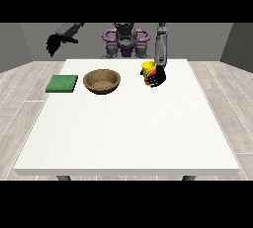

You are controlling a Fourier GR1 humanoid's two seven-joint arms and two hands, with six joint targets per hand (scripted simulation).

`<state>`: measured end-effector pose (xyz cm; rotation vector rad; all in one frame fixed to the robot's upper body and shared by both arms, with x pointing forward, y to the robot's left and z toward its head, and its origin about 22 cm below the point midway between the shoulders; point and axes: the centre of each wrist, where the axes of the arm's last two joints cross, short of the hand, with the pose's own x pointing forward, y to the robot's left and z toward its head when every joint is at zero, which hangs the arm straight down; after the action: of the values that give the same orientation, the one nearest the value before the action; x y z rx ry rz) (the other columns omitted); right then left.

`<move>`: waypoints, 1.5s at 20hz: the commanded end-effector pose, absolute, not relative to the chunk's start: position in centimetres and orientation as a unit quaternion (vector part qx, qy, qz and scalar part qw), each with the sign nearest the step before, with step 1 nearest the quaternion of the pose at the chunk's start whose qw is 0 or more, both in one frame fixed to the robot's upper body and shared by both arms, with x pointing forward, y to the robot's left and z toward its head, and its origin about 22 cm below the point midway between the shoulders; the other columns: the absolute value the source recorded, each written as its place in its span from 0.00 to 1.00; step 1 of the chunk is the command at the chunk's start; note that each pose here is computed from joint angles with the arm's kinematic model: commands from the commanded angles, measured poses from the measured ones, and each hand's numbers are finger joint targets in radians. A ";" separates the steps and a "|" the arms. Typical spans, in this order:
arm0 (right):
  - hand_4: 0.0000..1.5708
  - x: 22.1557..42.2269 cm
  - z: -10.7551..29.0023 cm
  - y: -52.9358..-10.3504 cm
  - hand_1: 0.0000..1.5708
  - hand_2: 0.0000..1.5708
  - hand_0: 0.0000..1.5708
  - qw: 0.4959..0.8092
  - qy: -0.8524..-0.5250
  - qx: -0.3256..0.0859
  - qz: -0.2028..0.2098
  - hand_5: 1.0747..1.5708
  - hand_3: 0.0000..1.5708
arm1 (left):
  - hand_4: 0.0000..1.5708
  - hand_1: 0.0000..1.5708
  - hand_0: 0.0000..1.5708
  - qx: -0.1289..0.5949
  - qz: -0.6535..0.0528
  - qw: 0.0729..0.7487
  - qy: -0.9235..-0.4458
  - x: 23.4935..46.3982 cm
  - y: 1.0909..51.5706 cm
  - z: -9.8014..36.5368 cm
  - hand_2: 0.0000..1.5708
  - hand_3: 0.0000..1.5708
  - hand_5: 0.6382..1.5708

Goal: Pick the cup and pour the ball into the bowl, then pick the bowl and place it on the pad

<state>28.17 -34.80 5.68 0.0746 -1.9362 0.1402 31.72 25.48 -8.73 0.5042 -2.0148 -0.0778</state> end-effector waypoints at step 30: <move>0.00 27.5 -0.7 -39.8 0.00 0.00 0.00 0.678 -0.734 0.025 0.018 1.00 0.00 | 1.00 0.99 0.99 0.522 -0.408 0.416 -0.623 42.2 16.7 6.6 1.00 1.00 0.61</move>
<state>27.16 -39.05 -0.68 0.0571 -1.6639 0.0403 41.44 20.39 4.87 1.1752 -1.5752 -0.8934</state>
